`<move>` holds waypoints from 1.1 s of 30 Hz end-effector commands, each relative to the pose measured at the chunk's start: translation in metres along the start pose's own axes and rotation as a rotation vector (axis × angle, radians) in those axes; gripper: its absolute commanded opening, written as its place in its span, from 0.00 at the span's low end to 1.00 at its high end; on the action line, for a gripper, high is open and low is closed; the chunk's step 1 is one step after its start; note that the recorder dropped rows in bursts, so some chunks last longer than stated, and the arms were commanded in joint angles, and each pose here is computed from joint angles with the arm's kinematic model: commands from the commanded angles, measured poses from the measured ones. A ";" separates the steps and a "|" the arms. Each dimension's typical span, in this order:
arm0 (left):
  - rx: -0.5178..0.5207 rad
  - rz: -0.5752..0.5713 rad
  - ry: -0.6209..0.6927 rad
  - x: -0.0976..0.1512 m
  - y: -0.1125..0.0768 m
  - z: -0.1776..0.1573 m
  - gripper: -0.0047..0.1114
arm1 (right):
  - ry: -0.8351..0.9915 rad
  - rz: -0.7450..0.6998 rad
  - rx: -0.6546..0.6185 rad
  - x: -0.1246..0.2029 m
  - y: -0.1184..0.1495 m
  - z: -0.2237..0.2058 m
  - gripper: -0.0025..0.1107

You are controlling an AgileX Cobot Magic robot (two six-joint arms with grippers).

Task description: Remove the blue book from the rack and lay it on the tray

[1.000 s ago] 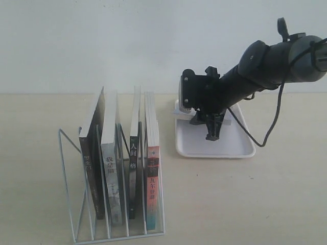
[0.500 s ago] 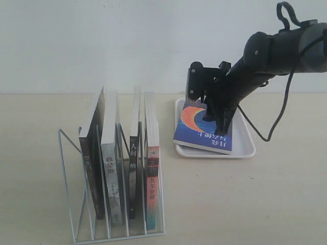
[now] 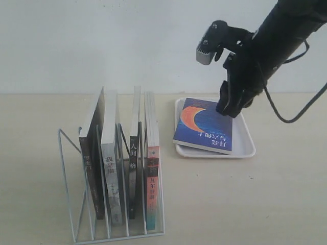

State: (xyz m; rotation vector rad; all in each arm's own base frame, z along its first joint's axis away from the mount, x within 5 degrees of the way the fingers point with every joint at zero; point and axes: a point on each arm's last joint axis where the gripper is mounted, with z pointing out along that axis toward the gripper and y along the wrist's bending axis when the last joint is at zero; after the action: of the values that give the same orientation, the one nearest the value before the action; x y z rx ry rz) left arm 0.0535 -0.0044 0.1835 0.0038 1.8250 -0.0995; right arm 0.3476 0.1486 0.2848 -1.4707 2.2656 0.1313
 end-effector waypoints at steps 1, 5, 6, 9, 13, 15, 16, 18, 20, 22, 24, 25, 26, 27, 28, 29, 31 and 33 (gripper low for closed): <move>-0.005 -0.007 -0.004 0.001 0.000 0.000 0.09 | 0.179 0.321 -0.186 0.016 0.020 0.000 0.16; -0.005 -0.007 -0.004 0.001 0.000 0.000 0.09 | 0.218 0.492 -0.317 0.030 0.042 0.018 0.02; -0.005 -0.007 -0.004 0.001 0.000 0.000 0.09 | 0.243 0.535 -0.387 0.040 0.055 0.027 0.02; -0.005 -0.007 -0.004 0.001 0.000 0.000 0.09 | 0.303 0.568 -0.426 0.055 0.068 0.036 0.02; -0.005 -0.007 -0.004 0.001 0.000 0.000 0.09 | 0.072 0.669 -0.244 0.057 0.072 0.017 0.02; -0.005 -0.007 -0.004 0.001 0.000 0.000 0.09 | -0.038 0.687 -0.208 0.058 0.077 0.004 0.02; -0.005 -0.007 -0.004 0.001 0.000 0.000 0.09 | -0.069 0.693 -0.184 0.060 0.079 -0.001 0.02; -0.005 -0.007 -0.004 0.001 0.000 0.000 0.09 | -0.081 0.698 -0.174 0.064 0.084 -0.006 0.02; -0.005 -0.007 -0.004 0.001 0.000 0.000 0.09 | -0.083 0.698 -0.172 0.064 0.084 -0.006 0.02; -0.005 -0.007 -0.004 0.001 0.000 0.000 0.09 | -0.100 0.700 -0.155 0.064 0.082 -0.006 0.02; -0.005 -0.007 -0.004 0.001 0.000 0.000 0.09 | -0.102 0.700 -0.154 0.063 0.082 -0.006 0.02; -0.005 -0.007 -0.004 0.001 0.000 0.000 0.09 | -0.099 0.698 -0.154 0.064 0.082 -0.006 0.02; -0.005 -0.007 -0.004 0.001 0.000 0.000 0.09 | -0.099 0.698 -0.154 0.064 0.082 -0.006 0.02; -0.005 -0.007 -0.004 0.001 0.000 0.000 0.09 | -0.100 0.699 -0.153 0.064 0.082 -0.006 0.02; -0.005 -0.007 -0.004 0.001 0.000 0.000 0.09 | -0.100 0.699 -0.153 0.064 0.082 -0.006 0.02; -0.005 -0.007 -0.004 0.001 0.000 0.000 0.09 | -0.100 0.699 -0.153 0.064 0.082 -0.006 0.02; -0.005 -0.007 -0.004 0.001 0.000 0.000 0.09 | -0.100 0.699 -0.153 0.064 0.082 -0.006 0.02; -0.005 -0.007 -0.004 0.001 0.000 0.000 0.09 | -0.100 0.699 -0.153 0.064 0.082 -0.006 0.02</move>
State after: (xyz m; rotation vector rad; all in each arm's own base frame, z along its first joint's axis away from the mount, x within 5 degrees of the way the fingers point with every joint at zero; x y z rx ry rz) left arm 0.0535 -0.0044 0.1835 0.0038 1.8250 -0.0995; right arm 0.2518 0.1291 0.2487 -0.6564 2.6401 0.5786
